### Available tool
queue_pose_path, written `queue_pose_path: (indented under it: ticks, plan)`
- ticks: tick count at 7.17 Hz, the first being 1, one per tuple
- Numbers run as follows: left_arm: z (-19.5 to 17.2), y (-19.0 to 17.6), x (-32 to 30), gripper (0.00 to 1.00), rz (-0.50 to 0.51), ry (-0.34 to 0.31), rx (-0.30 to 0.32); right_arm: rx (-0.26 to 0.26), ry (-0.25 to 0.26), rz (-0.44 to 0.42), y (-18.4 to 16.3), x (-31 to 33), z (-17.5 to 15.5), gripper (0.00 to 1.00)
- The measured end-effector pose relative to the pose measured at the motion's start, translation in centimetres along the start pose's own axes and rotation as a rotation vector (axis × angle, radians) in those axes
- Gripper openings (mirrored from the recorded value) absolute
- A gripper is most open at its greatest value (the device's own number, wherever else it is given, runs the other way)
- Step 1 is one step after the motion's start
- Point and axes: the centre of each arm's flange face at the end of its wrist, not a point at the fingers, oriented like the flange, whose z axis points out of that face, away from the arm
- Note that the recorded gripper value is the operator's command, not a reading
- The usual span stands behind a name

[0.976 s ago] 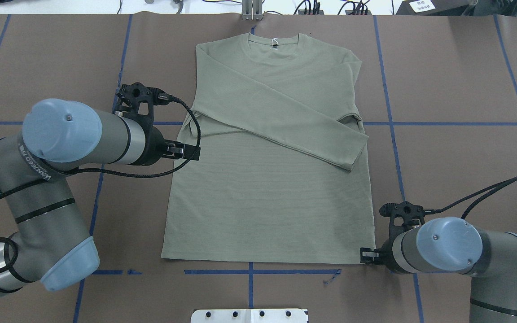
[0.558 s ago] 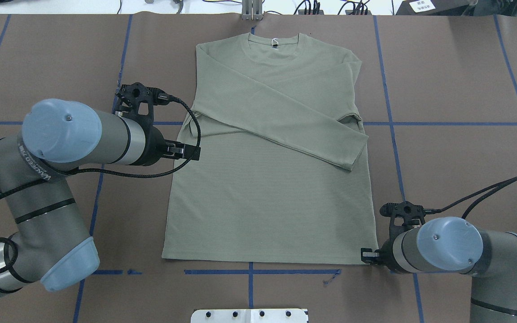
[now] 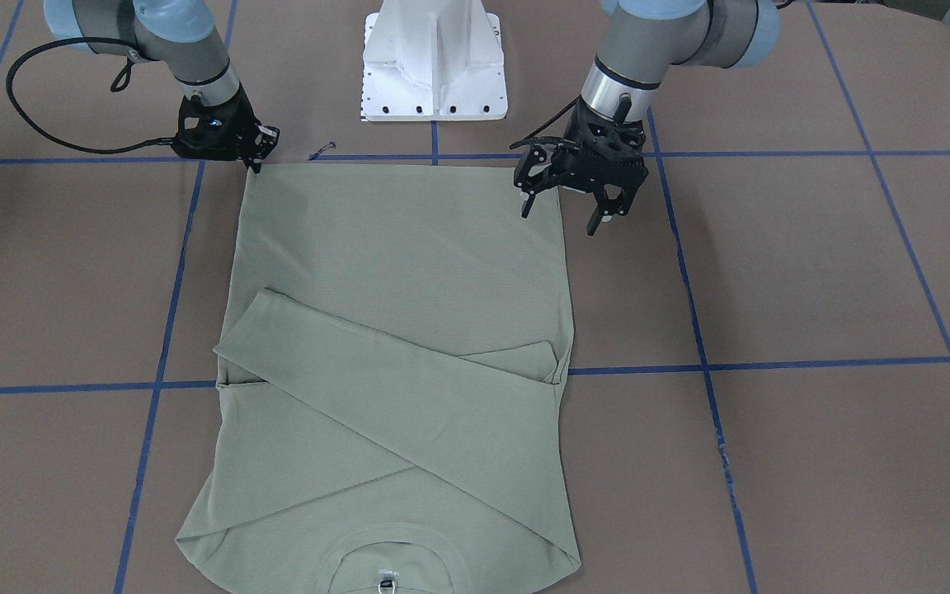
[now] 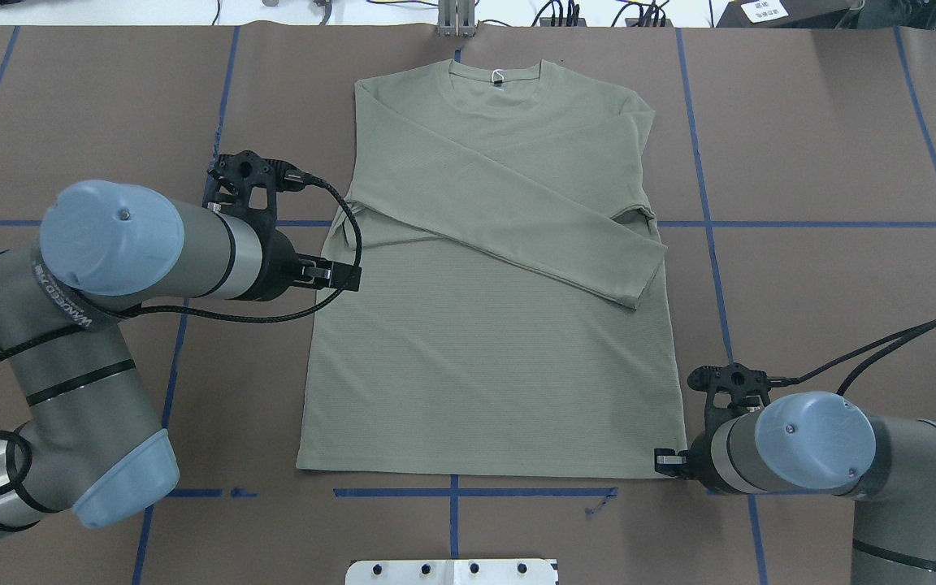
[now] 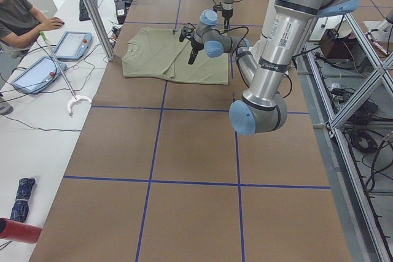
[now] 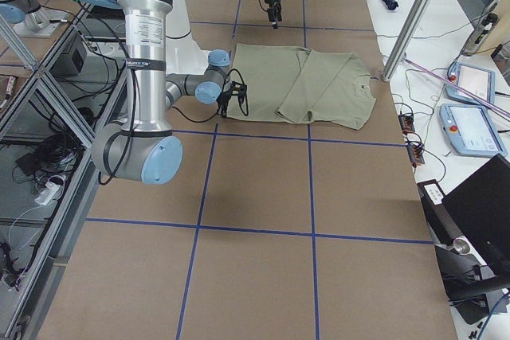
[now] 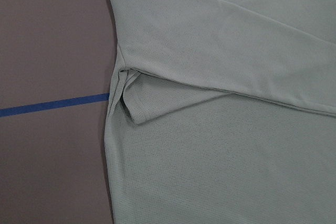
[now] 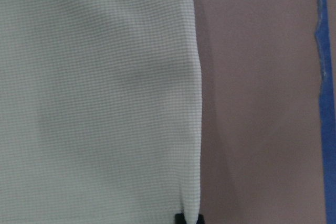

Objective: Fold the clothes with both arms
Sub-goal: 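Grasp the hem corners nearest the robot with both grippers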

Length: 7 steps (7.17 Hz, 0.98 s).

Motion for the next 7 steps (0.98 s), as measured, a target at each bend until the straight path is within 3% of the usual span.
queue_pose_path:
  ticks: [2, 5, 7]
  plan:
    - [1.9, 3.3, 0.7, 1.0, -0.097, -0.008, -0.066, 0.017, -0.045, 0.005, -0.2, -0.8, -2.3, 0.0]
    - [5.2, 13.2, 2.6, 1.0, -0.273, -0.052, -0.219, 0.037, -0.08, 0.011, -0.6, -1.2, -4.3, 0.0]
    - [6.1, 16.9, 3.4, 0.98, -0.321, -0.122, -0.249, 0.039, -0.084, 0.013, -0.7, -1.3, -4.6, 0.0]
